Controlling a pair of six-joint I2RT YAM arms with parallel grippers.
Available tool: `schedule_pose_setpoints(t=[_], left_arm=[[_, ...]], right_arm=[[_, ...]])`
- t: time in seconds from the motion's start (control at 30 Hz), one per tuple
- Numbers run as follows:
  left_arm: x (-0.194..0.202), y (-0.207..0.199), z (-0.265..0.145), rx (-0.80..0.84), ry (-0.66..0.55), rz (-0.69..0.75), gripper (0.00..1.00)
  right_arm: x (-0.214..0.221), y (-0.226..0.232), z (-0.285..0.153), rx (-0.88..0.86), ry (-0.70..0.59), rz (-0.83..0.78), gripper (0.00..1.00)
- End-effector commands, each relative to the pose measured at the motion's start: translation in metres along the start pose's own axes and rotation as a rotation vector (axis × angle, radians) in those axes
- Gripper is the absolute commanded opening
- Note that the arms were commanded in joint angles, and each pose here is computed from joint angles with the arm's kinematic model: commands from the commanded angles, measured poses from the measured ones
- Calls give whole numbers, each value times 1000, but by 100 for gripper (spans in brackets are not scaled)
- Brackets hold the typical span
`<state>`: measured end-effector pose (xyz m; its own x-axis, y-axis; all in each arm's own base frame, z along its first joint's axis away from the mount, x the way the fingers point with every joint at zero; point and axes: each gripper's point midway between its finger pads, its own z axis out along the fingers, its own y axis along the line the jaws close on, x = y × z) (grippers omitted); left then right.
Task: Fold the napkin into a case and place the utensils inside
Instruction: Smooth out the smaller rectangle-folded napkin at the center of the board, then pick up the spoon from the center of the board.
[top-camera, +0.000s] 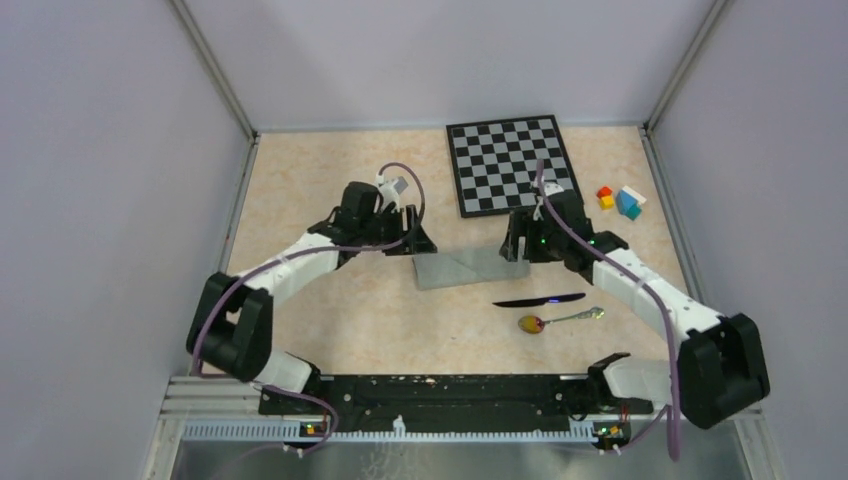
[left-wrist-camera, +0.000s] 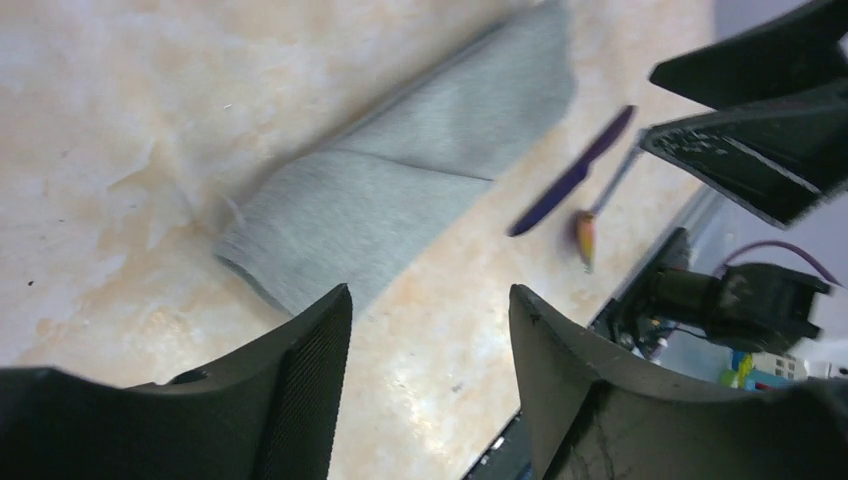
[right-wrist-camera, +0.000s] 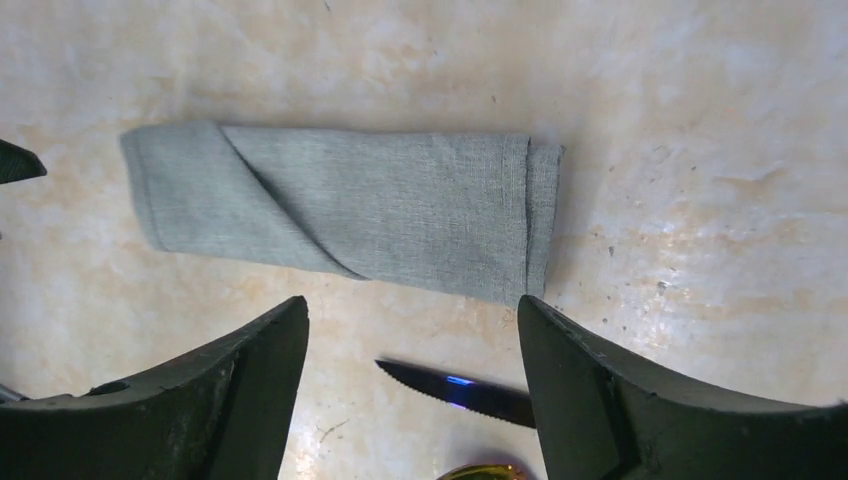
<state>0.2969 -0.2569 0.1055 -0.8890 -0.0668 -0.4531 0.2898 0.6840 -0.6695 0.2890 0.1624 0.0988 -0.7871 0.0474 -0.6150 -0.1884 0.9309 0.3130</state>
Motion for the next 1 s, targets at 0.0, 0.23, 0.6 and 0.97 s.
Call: schedule_pose_setpoints(t=[0.0,0.23,0.6,0.97], left_arm=[[-18,-61,-47,178,-69,178,67],[-12,-106,-95,307,-69,322,81],[25,-128,-127,450,-69,323,82],[35,-123,-134,424,-61,353,82]], right_arm=[[-12,0,-45,61,-28,64,77],[37,-42,-79,337,67,486,82],[125,-75,-87,614,233,1010,68],[134,-91,-65,715,186,1138,49]])
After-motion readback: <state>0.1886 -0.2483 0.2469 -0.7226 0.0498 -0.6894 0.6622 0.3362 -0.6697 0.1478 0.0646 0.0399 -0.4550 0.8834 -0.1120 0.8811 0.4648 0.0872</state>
